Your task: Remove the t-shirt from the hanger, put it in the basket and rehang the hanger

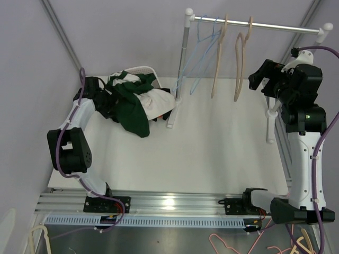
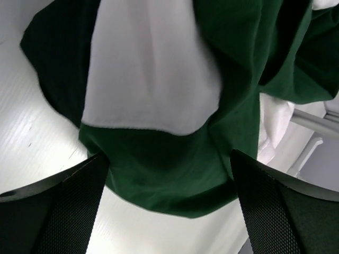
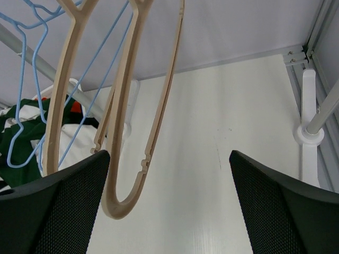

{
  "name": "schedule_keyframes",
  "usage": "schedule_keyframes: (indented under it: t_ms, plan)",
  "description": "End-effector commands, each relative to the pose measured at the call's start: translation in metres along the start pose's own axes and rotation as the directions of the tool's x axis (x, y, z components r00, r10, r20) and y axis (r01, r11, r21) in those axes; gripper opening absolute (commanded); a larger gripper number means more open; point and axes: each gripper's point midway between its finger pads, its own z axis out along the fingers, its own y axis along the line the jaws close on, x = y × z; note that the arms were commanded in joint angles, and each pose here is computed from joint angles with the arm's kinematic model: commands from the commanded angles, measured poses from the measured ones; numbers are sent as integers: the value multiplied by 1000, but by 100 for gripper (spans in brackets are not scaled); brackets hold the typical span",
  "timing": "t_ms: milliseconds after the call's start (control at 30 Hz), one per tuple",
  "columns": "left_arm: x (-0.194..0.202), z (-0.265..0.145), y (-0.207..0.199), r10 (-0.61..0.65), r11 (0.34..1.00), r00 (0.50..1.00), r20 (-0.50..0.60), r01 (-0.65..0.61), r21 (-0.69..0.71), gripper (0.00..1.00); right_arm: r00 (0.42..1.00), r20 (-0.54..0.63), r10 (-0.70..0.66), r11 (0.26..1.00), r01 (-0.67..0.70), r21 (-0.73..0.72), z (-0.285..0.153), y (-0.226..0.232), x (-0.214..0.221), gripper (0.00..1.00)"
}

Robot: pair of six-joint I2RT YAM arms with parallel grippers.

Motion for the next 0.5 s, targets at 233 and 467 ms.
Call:
schedule_keyframes:
  t_ms: [233, 467]
  plan:
    - [-8, 34, -15, -64, 993, 997, -35, 67, 99, 64, 998, 57, -7, 999, 9, -36, -9, 7, -10, 99]
    - [-7, 7, -25, -31, 995, 999, 8, 30, 95, 54, 999, 49, 5, 999, -3, -51, -4, 9, -9, 99]
